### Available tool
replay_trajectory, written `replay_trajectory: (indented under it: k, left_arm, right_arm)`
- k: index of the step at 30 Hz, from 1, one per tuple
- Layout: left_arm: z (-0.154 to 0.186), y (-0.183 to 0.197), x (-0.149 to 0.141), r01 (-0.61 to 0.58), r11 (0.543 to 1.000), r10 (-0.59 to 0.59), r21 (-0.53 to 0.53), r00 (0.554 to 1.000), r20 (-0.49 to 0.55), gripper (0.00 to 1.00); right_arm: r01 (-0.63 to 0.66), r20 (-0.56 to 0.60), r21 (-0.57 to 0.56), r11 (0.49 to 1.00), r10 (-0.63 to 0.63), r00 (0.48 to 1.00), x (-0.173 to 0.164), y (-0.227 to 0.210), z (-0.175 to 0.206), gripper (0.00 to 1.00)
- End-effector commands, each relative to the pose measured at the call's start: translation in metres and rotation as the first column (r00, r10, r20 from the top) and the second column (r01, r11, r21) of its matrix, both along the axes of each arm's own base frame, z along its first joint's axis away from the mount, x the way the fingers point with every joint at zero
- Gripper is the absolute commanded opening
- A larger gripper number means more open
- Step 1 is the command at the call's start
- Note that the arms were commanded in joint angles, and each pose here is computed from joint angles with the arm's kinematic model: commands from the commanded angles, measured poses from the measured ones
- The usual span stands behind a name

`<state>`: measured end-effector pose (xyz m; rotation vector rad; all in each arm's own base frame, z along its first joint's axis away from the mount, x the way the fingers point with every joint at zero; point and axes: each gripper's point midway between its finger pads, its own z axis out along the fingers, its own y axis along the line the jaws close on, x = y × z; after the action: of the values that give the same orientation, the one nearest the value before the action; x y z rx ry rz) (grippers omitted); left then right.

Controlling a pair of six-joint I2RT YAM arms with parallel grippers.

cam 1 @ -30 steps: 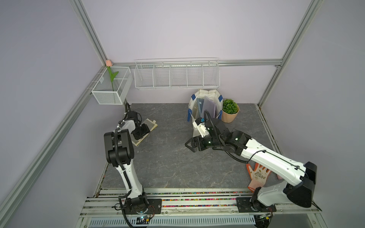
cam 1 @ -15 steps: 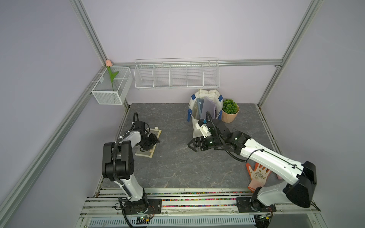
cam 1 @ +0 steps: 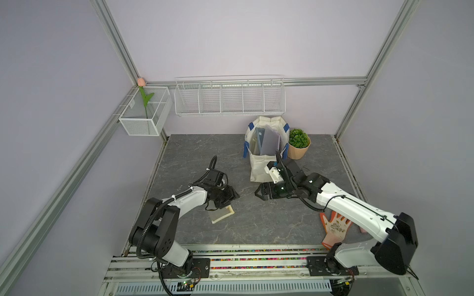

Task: Put the pencil pouch into the canvas bag
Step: Move the pencil pouch to the center of the board, then pick up the pencil pouch from the center of the board.

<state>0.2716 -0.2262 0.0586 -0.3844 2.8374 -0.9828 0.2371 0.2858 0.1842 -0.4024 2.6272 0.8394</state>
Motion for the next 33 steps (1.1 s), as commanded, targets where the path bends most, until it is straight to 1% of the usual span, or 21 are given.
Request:
replay_trajectory:
  k: [1, 3, 4, 6, 8, 12, 16, 20, 24, 30, 33]
  left_arm:
    - [0.039, -0.029, 0.005, 0.024, 0.992, -0.018, -0.123, 0.999, 0.045, 0.64]
    - [0.051, -0.030, 0.002, 0.041, 0.991, -0.033, -0.128, 0.998, 0.061, 0.64]
    - [0.057, -0.025, 0.001, 0.043, 0.993, -0.035, -0.113, 0.997, 0.075, 0.64]
    - [0.065, -0.010, -0.001, 0.043, 0.997, -0.037, -0.059, 0.994, 0.098, 0.64]
    - [0.067, 0.013, -0.004, 0.023, 1.000, -0.023, -0.005, 0.994, 0.103, 0.64]
    - [0.059, 0.071, -0.001, -0.095, 0.995, 0.092, 0.027, 0.991, 0.094, 0.64]
    - [0.048, 0.130, 0.002, -0.216, 0.975, 0.211, 0.058, 0.974, 0.082, 0.64]
    - [0.037, 0.165, 0.002, -0.303, 0.950, 0.298, 0.080, 0.952, 0.073, 0.64]
    - [0.019, 0.170, -0.002, -0.329, 0.942, 0.326, 0.064, 0.944, 0.046, 0.64]
    - [-0.013, 0.161, -0.014, -0.358, 0.934, 0.358, 0.005, 0.934, -0.018, 0.64]
    - [-0.025, 0.159, -0.022, -0.367, 0.930, 0.366, -0.001, 0.929, -0.043, 0.64]
  right_arm:
    - [-0.012, -0.039, 0.004, 1.000, 0.012, 0.999, -0.003, -0.001, -0.009, 0.89]
    - [-0.029, -0.054, 0.014, 0.999, 0.030, 0.998, -0.003, 0.003, -0.014, 0.89]
    - [-0.039, -0.067, 0.026, 0.999, 0.041, 0.997, -0.003, 0.008, -0.017, 0.89]
    - [-0.055, -0.090, 0.052, 0.997, 0.060, 0.994, -0.001, 0.018, -0.023, 0.89]
    - [-0.082, -0.107, 0.069, 0.994, 0.089, 0.990, 0.000, 0.031, -0.029, 0.90]
    - [-0.137, -0.131, 0.071, 0.988, 0.145, 0.981, 0.002, 0.057, -0.043, 0.91]
    - [-0.187, -0.150, 0.082, 0.979, 0.198, 0.969, 0.004, 0.089, -0.059, 0.93]
    - [-0.208, -0.185, 0.095, 0.974, 0.222, 0.957, 0.006, 0.116, -0.081, 0.95]
    - [-0.196, -0.202, 0.117, 0.974, 0.217, 0.955, 0.011, 0.131, -0.100, 1.00]
    - [-0.204, -0.217, 0.101, 0.974, 0.222, 0.951, 0.017, 0.143, -0.124, 0.96]
    - [-0.213, -0.225, 0.105, 0.971, 0.232, 0.946, 0.016, 0.151, -0.134, 0.88]
